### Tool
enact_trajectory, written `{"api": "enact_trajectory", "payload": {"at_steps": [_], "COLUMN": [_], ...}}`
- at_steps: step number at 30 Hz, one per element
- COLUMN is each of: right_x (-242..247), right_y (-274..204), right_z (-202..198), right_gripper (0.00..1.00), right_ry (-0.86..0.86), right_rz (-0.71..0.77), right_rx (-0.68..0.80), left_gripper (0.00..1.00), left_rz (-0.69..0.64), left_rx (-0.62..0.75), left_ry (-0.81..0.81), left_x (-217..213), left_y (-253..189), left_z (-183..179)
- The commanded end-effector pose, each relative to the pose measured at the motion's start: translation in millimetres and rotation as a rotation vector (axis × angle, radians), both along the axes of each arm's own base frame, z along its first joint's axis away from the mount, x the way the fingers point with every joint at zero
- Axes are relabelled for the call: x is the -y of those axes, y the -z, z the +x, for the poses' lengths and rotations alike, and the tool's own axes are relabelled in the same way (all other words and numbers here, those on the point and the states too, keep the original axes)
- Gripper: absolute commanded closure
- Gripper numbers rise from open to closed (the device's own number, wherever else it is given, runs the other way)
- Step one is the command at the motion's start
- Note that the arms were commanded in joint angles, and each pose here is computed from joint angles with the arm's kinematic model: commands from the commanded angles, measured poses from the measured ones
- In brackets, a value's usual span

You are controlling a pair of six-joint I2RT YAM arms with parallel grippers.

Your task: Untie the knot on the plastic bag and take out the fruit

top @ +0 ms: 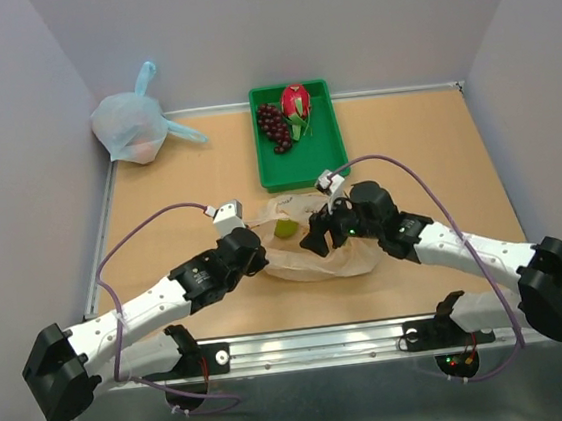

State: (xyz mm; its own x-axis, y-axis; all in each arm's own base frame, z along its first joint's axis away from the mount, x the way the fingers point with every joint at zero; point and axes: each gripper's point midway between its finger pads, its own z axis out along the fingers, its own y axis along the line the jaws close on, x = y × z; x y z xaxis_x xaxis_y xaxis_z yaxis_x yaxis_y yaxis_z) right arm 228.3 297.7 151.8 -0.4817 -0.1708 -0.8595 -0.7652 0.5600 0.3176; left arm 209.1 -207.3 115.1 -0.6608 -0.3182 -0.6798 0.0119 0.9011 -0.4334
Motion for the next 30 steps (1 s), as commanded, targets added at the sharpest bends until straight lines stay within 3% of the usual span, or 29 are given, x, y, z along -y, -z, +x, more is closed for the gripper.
{"api": "enact_trajectory", "payload": {"at_steps": [1,6,9,13,23,30], "right_x": [-5,23,31,19,-12,-23], "right_y": [-37,-91,-126,-133,-39,-9], "right_z": [21,31,19,-1,-28,10], "right_gripper": [0.23,0.18,0.16,0.16,0.18,0.18], "right_ry": [0.079,0.219,0.202,0.07,-0.165,-0.039], "right_rz": [0.065,0.109,0.155,0.162,0.019,-0.027], "right_rx": [0.135,0.264,0.316,0.287,0.043,0.082], "left_gripper": [0.91,0.91,0.91,0.91,0.91,0.91], "left_rz": [-0.022,-0.017,-0.017,-0.018,-0.03,-0.045], "left_rx": [0.03,0.01,0.01,0.014,0.014,0.015], "left_ry": [-0.023,-0.025,-0.025,-0.02,-0.002,0.007], "left_x": [3,2,3,6,12,13], "left_y": [-18,-11,-10,-14,-21,-24], "left_z": [6,4,4,7,7,5]}}
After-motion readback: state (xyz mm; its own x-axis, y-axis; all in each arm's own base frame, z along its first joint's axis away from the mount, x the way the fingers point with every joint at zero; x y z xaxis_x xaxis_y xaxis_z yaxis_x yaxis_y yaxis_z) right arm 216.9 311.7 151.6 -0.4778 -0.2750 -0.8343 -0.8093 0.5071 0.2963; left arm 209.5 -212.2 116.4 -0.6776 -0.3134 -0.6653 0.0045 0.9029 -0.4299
